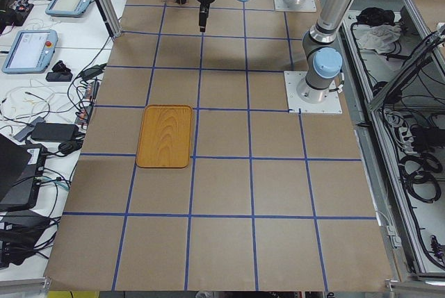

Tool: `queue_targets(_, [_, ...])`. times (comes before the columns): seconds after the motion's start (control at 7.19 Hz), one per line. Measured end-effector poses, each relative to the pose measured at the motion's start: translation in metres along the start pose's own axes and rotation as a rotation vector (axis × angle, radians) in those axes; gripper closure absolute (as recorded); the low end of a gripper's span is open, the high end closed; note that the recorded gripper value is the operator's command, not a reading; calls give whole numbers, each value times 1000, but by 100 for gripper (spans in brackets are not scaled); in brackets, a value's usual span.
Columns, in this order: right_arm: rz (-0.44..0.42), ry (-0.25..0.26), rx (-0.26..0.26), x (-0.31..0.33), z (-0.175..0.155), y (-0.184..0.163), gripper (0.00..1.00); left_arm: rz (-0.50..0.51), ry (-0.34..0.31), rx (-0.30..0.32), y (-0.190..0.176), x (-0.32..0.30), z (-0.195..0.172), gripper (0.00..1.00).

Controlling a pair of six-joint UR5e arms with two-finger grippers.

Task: Take wine from basket and place on tray
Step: 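Grasp the neck of a dark wine bottle with the right gripper, then lift the bottle out of the rack and carry it toward the table center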

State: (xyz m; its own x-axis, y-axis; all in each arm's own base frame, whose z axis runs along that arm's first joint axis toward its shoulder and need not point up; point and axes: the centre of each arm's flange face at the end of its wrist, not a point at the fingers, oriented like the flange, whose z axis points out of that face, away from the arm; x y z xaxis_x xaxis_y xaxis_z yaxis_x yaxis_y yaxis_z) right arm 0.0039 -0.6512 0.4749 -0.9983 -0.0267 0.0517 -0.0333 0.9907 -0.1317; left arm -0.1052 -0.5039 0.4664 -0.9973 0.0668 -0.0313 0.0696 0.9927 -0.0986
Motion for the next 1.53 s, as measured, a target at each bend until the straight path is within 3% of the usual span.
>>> queue_targets(0.28, [6, 3, -2, -4, -59, 23, 88, 1, -1, 1, 0, 0, 0, 0])
queue_targets(0.56, [29, -16, -111, -17, -96, 71, 93, 1, -2, 2, 0, -1, -1, 0])
queue_targets(0.7, [60, -26, -170, -29, -98, 94, 96, -1, -2, 4, 0, -2, -2, 0])
queue_targets(0.97, [114, -24, -238, -80, -81, 133, 100, -5, -3, 8, 1, -5, -5, 0])
queue_targets(1.53, [180, 7, -231, -227, -34, 173, 100, -44, -13, 15, -2, -28, -12, 0])
